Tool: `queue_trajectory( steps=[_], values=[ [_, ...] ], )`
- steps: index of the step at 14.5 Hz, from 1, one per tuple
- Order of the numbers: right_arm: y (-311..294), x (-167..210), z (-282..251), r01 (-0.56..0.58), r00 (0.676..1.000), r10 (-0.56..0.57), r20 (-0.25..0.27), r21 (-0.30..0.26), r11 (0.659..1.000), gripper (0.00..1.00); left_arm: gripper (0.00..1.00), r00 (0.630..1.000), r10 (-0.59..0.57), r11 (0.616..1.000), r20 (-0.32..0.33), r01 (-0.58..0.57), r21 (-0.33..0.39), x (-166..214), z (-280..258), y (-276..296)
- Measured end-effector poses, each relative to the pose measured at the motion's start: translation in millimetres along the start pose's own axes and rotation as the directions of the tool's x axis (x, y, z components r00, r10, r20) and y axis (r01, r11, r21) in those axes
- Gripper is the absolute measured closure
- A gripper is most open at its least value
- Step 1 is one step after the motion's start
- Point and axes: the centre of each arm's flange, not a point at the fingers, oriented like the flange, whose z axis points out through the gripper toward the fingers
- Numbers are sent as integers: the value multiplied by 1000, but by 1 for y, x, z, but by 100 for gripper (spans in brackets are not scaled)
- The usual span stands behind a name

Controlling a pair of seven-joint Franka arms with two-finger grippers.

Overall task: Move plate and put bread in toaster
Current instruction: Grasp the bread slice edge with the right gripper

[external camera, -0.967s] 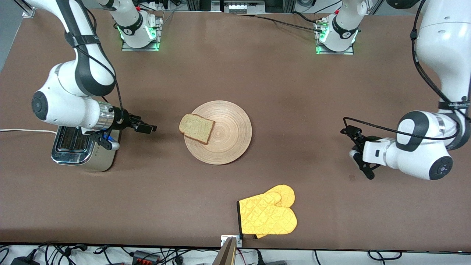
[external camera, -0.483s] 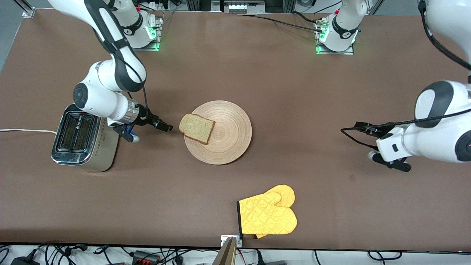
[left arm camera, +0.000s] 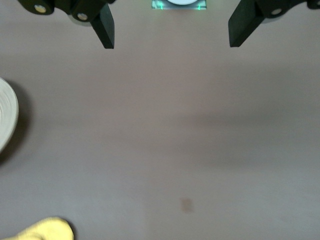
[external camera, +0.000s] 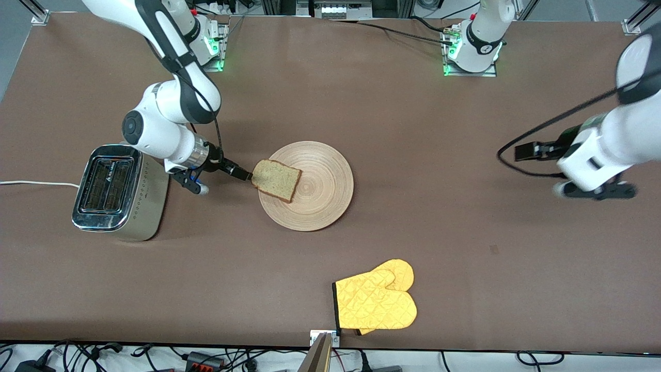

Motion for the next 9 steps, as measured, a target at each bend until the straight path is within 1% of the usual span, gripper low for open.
queue_trajectory(
  steps=[2,3,4,6,7,9],
  values=[
    [6,-7,10,30,1000,-29,-11,17,999,0,0,993,-59,998,-102,60,10,-27,-25,-29],
    [6,-9,13,43,999,-43,-6,32,999,0,0,985,-72,997,-154,74,6,-39,-33,-39],
    [6,-11,14,53,999,-53,0,51,997,0,0,979,-72,997,-192,75,5,-53,-37,-41],
    [6,-12,15,75,997,-76,8,84,994,0,0,973,-43,999,-228,47,11,-79,-40,-27],
    [6,-12,15,90,996,-91,8,95,991,0,0,972,-17,1000,-234,22,17,-89,-39,-19],
    [9,-11,19,118,993,-121,10,123,985,0,0,970,57,998,-236,-50,35,-96,-37,-14]
  ],
)
